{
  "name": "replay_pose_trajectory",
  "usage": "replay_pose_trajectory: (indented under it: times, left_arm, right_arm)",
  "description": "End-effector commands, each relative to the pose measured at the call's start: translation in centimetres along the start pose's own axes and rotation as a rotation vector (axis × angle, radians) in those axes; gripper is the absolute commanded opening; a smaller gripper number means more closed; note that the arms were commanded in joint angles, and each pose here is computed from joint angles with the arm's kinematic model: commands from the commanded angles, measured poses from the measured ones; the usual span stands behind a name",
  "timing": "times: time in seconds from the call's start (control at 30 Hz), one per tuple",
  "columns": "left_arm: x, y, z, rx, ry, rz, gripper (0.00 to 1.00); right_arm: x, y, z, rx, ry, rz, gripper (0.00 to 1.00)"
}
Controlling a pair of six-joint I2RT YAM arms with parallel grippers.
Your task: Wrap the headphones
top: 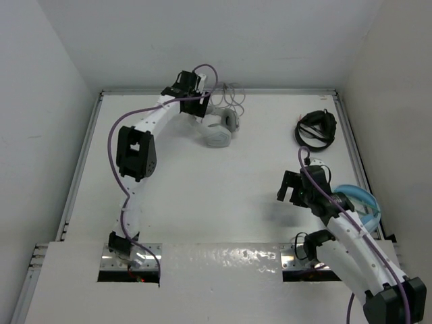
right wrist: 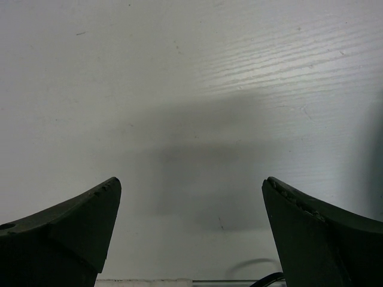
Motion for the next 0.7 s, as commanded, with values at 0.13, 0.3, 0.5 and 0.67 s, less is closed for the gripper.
replay_pose_trajectory:
  times: [0.13, 0.3, 0.5, 0.67]
  left_arm:
    - [2.9, 1.8, 1.0, -0.112, 0.064, 0.021, 0.63]
    - [5.2, 0.0, 1.9, 0.015, 0.103, 0.036, 0.33]
    - [0.9, -0.5, -1.9, 0.089, -0.044, 0.077, 0.00]
    - [-6.3, -0.8, -13.4, 0.191, -0.353, 0.331, 0.00]
  right_arm:
    - [-2.0, 1.7, 0.0, -0.075, -0.068, 0.020, 0.99]
    - [-2.9, 2.2, -0.5, -0.084, -0.068, -0.039, 0.99]
    - [-4.8, 3.3, -2.3, -0.157, -0.085, -0.214, 0.79]
    - [-9.4, 5.5, -6.2, -0.251, -0.193, -0.412, 0.63]
Point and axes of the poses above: each gripper's point midway between its finger pads, its own z axis out along the fingers, its own y axis along the line the jaws close on, x = y × z, the point moved 4 cm from there along -z, back along the fingers, and after that the axes turned 4 degrees about z, right-handed, at the moved point
